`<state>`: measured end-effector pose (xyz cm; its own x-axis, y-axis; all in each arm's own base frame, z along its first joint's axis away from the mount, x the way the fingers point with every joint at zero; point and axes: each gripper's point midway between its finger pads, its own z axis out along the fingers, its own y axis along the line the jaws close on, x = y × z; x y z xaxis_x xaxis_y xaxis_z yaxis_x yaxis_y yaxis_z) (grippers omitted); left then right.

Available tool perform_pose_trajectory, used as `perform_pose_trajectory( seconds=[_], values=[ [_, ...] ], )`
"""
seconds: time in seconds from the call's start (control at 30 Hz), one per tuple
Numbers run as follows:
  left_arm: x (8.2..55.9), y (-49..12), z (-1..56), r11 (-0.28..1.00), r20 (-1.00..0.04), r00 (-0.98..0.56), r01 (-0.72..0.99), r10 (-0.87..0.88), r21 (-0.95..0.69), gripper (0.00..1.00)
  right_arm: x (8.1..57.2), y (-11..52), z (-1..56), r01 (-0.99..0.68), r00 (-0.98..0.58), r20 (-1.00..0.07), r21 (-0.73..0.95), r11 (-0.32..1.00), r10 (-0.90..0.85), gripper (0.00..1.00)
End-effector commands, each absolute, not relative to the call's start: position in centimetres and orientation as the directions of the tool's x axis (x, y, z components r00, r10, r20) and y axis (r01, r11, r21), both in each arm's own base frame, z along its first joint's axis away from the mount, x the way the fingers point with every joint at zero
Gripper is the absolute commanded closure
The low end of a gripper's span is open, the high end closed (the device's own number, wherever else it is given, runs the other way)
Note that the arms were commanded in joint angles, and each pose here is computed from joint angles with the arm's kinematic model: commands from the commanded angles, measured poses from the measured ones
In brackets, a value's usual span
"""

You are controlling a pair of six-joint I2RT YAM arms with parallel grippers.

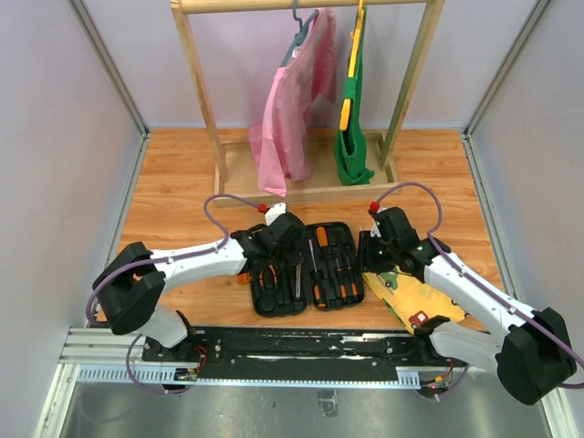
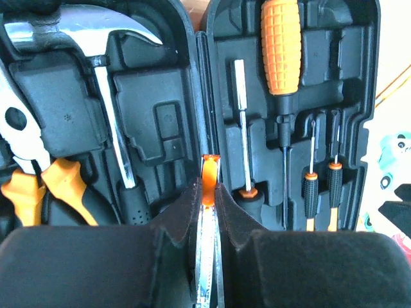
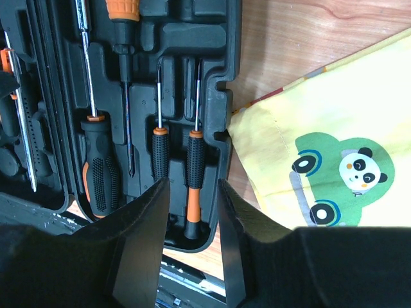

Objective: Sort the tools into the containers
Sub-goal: Place the engineering item in the storage box.

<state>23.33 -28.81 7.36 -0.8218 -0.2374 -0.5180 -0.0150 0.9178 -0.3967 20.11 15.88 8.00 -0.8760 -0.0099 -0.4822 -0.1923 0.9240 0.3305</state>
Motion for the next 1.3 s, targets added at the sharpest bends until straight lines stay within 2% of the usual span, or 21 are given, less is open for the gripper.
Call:
perform_pose_trajectory(
  seconds=[0.0, 0.67, 1.17, 1.27],
  values=[
    [24.7, -30.6, 8.8, 0.883, -0.528, -0.790, -0.034, -0.311, -0.469, 0.91, 19.8, 14.8, 7.5, -0.167, -0.881, -0.474, 0.305, 0.938, -0.003, 0.63],
    [25.2, -27.7, 6.9, 0.922, -0.567, -0.753, -0.133, -0.333, -0.364, 0.91, 19.7, 14.7, 7.2, -0.165, -0.886, -0.463, 0.296, 0.941, -0.010, 0.62],
    [25.1, -27.0, 5.5, 0.934, -0.563, -0.761, -0.162, -0.323, -0.317, 0.87, 19.4, 14.6, 7.0, -0.162, -0.887, -0.461, 0.295, 0.942, -0.008, 0.62],
    [24.9, -26.9, 5.1, 0.936, -0.559, -0.765, -0.163, -0.320, -0.313, 0.83, 19.4, 14.5, 7.0, -0.162, -0.887, -0.461, 0.294, 0.942, -0.009, 0.62]
  ],
)
